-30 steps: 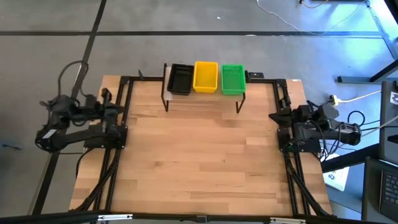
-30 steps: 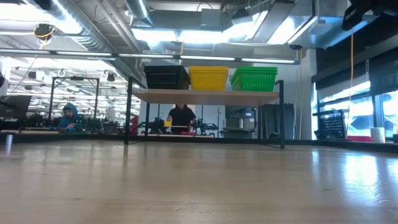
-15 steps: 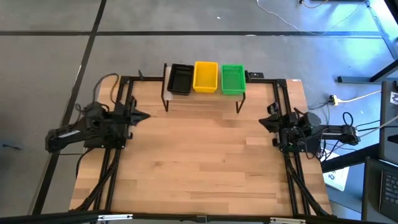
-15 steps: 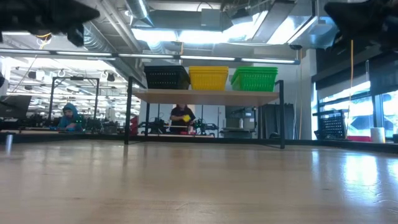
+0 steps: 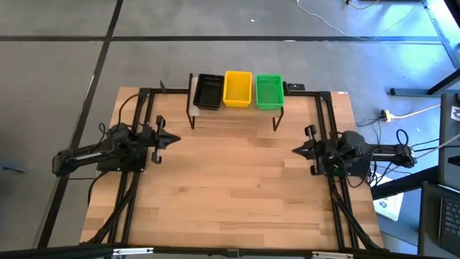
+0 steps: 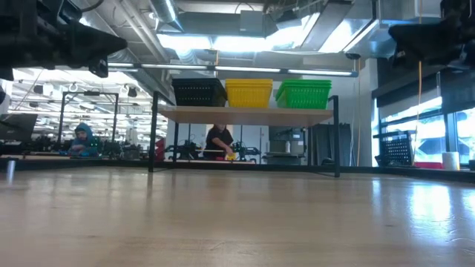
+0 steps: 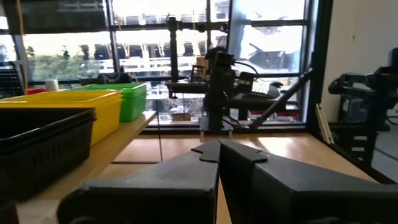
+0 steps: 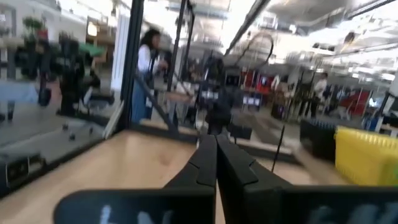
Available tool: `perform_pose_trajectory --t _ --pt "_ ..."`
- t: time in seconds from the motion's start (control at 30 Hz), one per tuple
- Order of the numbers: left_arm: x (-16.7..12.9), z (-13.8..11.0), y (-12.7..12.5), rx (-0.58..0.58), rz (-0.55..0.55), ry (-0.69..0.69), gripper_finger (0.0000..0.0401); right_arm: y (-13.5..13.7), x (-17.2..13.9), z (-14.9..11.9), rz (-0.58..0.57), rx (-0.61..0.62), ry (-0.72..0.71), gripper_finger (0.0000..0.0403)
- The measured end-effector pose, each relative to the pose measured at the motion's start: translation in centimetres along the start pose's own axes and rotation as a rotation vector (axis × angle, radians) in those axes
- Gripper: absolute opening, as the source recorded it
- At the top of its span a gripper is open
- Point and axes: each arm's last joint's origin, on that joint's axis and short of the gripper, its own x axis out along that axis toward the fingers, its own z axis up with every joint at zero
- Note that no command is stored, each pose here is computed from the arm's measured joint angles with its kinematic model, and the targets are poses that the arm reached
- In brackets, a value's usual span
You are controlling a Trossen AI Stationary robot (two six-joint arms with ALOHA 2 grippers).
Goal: Stack baskets on shelf by color
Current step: Return to Home Position
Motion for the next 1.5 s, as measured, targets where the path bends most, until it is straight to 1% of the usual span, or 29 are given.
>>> perform_pose_trajectory --t 0.17,0.5,1.23,1.5 --pt "0.0 -0.13 0.0 0.001 0.0 0.013 0.0 0.09 -0.02 -0.64 0.01 -0.008 0.066 0.0" --pt "-0.05 -1.0 0.04 -0.022 0.008 0.102 0.0005 0.11 -0.03 -0.76 0.012 -0.005 0.079 0.0" --pt "-0.05 -1.0 0.04 -0.021 0.008 0.101 0.0001 0.11 -0.02 -0.73 0.011 -0.005 0.076 0.0" --pt "-0.05 -1.01 0.04 -0.021 0.008 0.102 0.0008 0.11 -0.02 -0.72 0.011 -0.005 0.076 0.0001"
